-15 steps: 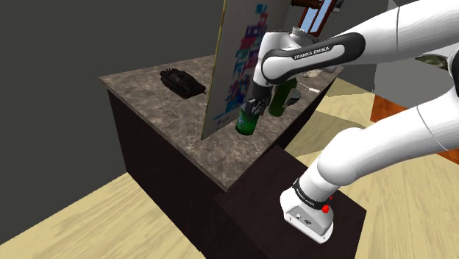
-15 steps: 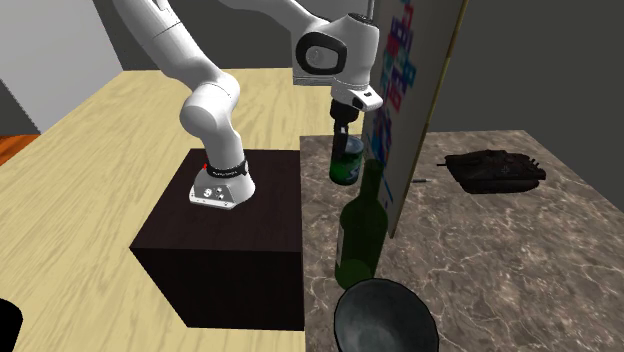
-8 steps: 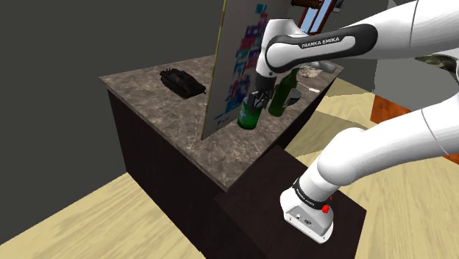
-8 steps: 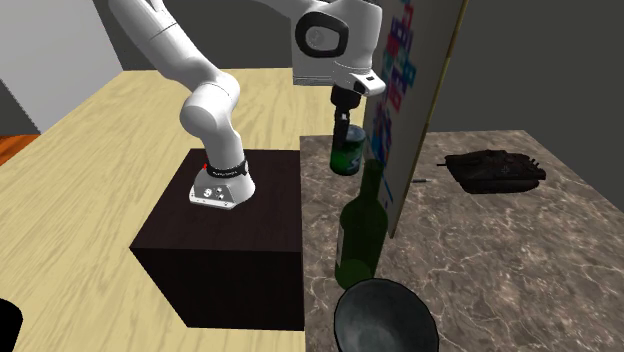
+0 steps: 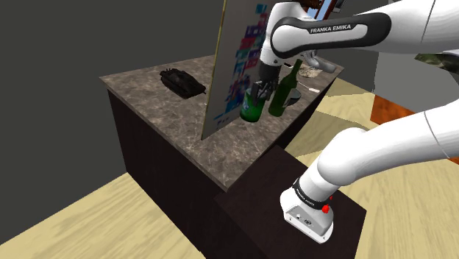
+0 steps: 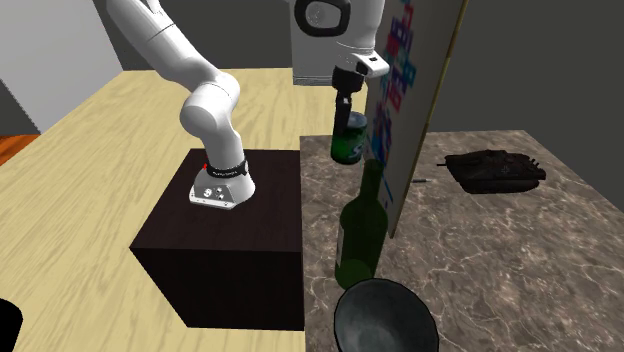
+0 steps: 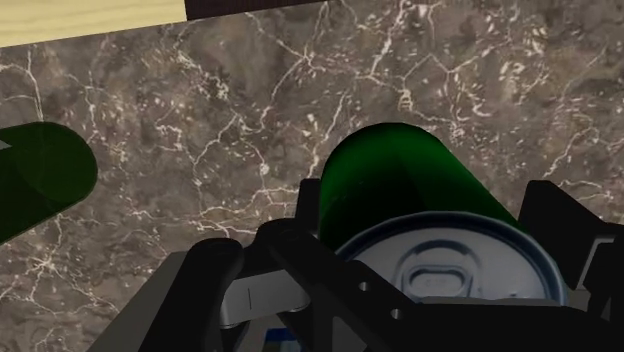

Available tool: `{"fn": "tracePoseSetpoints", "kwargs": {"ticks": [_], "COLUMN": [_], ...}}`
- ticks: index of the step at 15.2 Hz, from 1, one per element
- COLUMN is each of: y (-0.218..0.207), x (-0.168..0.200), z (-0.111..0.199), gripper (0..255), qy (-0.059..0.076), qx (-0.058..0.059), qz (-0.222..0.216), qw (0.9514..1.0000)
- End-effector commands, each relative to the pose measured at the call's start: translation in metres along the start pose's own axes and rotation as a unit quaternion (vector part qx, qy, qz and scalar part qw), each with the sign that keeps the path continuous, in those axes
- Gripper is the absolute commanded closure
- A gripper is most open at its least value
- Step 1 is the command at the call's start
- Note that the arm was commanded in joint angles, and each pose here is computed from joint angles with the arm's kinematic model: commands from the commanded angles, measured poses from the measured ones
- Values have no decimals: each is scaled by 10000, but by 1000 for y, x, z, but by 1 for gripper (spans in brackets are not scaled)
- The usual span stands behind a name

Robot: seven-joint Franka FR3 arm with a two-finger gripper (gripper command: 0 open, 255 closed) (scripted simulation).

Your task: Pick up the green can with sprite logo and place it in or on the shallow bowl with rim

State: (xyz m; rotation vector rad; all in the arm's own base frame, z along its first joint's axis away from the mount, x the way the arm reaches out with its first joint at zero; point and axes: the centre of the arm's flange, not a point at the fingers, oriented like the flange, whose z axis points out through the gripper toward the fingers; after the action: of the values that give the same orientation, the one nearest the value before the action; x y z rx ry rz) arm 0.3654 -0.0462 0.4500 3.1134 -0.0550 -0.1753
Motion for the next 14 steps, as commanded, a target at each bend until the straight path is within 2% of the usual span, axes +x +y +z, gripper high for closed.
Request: {"fn": "tracePoseSetpoints", "kwargs": {"ticks": [1, 11, 14], "y": [0, 1, 40], "x": [-2, -7, -3], "z": [-10, -58, -61], "gripper": [255, 255, 255], "qy": [2, 2, 2], "qx": [0, 0, 0], "qz": [0, -1, 0], "qw": [10000, 10000, 10000]}}
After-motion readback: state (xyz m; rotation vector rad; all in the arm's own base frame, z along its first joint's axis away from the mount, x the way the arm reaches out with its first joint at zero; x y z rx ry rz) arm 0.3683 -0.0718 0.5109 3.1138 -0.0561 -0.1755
